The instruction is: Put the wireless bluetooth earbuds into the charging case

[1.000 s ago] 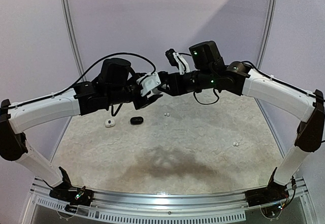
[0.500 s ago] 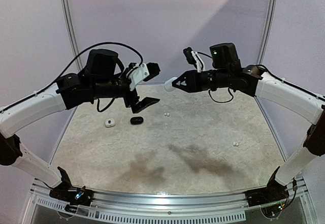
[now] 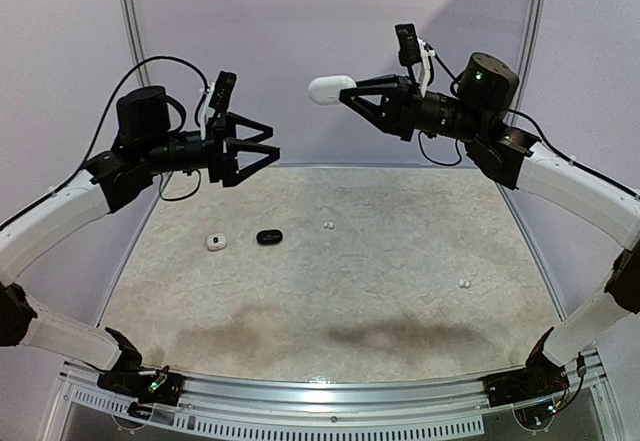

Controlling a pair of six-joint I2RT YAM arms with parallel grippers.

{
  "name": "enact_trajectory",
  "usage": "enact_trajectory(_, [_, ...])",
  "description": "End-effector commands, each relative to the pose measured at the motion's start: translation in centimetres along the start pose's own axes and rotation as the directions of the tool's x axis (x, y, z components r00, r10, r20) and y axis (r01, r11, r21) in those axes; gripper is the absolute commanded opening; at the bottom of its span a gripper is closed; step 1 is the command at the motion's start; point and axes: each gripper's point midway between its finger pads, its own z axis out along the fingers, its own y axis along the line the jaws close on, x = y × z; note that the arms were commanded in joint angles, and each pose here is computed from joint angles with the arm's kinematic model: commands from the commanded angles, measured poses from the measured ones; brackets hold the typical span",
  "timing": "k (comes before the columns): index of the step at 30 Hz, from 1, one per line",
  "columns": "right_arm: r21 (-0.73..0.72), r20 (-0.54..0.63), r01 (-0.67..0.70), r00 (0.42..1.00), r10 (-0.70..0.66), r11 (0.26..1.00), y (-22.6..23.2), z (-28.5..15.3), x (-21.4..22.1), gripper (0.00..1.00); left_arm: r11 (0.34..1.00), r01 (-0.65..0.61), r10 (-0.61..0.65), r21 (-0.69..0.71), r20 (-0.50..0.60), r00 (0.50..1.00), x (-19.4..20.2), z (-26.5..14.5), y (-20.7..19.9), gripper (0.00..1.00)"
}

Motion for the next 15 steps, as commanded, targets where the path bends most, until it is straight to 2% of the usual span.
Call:
enact_trajectory(1, [-0.041, 0.078, 0.068, 0.995, -0.065, 0.997, 0.3, 2.3, -1.5, 0.0, 0.984, 0.015, -0.057, 0.176, 0.236, 0.97, -4.8, 1.1, -0.7, 0.87])
enact_trajectory(4, [-0.07, 0.066, 0.062, 0.996, -0.058, 0.996, 0.2, 3.2, -0.6, 0.0, 0.977, -0.016, -0.044, 0.213, 0.275, 0.961, -5.2, 2.1, -1.7, 0.79])
enact_trajectory(7, [-0.083, 0.095, 0.084, 0.993, -0.076, 0.993, 0.4, 3.4, -0.5, 0.0, 0.97, -0.026, -0.042, 0.242, 0.272, 0.961, -4.7, 2.6, -3.7, 0.59])
enact_trajectory(15, [-0.087, 0.066, 0.103, 0.993, -0.098, 0.991, 1.4, 5.3, 2.3, 0.0, 0.981, -0.03, -0.029, 0.189, 0.301, 0.953, -3.8, 1.2, -3.9, 0.6])
